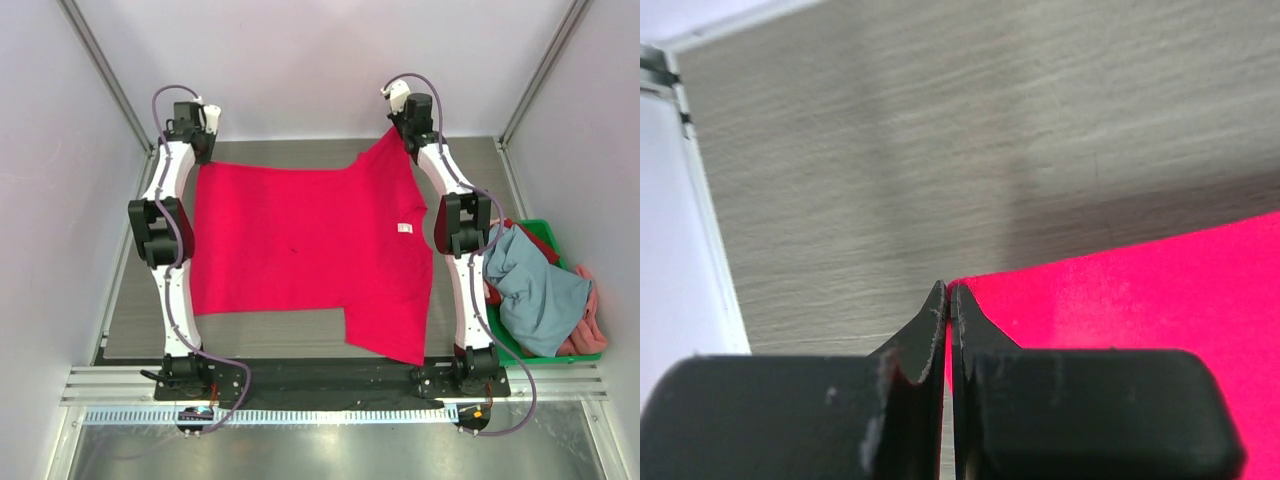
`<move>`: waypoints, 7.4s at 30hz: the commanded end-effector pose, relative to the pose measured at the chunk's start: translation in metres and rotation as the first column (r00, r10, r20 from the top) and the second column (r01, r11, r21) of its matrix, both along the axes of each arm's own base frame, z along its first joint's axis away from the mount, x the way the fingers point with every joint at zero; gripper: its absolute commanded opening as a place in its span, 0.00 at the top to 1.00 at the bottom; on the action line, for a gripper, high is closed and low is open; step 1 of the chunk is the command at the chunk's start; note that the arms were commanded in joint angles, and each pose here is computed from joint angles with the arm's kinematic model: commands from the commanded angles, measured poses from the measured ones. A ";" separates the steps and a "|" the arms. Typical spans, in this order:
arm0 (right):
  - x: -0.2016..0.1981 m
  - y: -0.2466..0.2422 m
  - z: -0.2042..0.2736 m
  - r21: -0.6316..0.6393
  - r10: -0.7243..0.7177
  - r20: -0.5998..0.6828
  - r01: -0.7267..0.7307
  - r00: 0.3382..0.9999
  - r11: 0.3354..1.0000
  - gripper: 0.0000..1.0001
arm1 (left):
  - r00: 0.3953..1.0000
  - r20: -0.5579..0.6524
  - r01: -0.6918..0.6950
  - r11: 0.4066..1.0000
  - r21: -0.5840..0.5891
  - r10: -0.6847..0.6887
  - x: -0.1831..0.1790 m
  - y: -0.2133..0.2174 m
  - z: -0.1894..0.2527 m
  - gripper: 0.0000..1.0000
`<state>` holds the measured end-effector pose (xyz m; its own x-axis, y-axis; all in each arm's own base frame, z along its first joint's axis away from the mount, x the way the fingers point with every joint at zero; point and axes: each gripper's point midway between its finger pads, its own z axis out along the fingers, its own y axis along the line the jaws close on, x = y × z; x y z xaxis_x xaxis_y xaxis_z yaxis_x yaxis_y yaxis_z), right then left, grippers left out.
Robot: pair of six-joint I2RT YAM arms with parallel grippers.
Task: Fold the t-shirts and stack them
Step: Flatten the tshirt out, then fold the tshirt
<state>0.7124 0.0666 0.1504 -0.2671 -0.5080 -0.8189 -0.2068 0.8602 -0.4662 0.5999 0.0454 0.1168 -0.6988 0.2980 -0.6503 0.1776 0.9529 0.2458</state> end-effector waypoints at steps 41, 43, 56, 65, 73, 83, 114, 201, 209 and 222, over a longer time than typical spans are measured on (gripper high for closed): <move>-0.207 -0.009 0.078 0.047 0.107 -0.212 -0.099 0.971 0.994 0.99 | 0.995 -0.035 0.097 0.995 -0.021 -0.098 -0.091 -0.002 0.054 1.00; -0.217 -0.009 0.077 0.052 0.109 -0.233 -0.100 0.966 0.994 0.99 | 0.994 -0.052 0.098 0.995 -0.018 -0.098 -0.097 -0.001 0.050 1.00; -0.268 -0.012 0.041 0.070 0.115 -0.369 -0.096 0.922 0.993 0.99 | 0.985 -0.145 0.086 0.996 -0.023 -0.088 -0.136 0.006 0.026 1.00; -0.305 -0.011 0.022 0.096 0.141 -0.453 -0.109 0.880 0.989 0.99 | 0.976 -0.202 0.076 0.997 -0.025 -0.079 -0.153 0.012 0.005 1.00; -0.329 -0.006 0.011 0.124 0.183 -0.505 -0.139 0.843 0.983 0.99 | 0.957 -0.276 0.089 0.996 -0.021 -0.091 -0.176 0.014 -0.019 1.00; -0.363 0.000 -0.011 0.141 0.261 -0.596 -0.222 0.759 0.965 0.99 | 0.931 -0.359 0.070 0.997 -0.013 -0.070 -0.204 0.021 -0.046 1.00; -0.271 0.064 -0.055 0.368 0.532 -0.683 -0.393 0.501 0.842 0.64 | 0.877 -0.462 0.021 0.970 -0.241 -0.133 -0.172 -0.016 -0.061 0.92; -0.193 0.041 -0.089 0.208 0.333 -0.711 -0.267 0.619 0.941 0.69 | 0.837 -0.544 -0.023 0.991 -0.136 -0.055 -0.119 0.016 -0.101 0.92; -0.196 0.027 -0.116 0.188 0.277 -0.746 -0.209 0.606 0.960 0.69 | 0.822 -0.568 -0.020 0.994 -0.103 -0.043 -0.118 0.023 -0.117 0.93; -0.195 0.017 -0.127 0.175 0.250 -0.756 -0.181 0.605 0.968 0.69 | 0.942 -0.336 -0.057 0.986 -0.158 0.000 -0.089 0.027 -0.024 0.58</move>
<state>0.5127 0.0894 0.0278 -0.6930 -0.5956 -0.4061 -0.6612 0.7496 0.0289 0.4998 0.0657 0.0348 -0.9329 0.2262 -0.2803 0.2335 0.9723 0.0073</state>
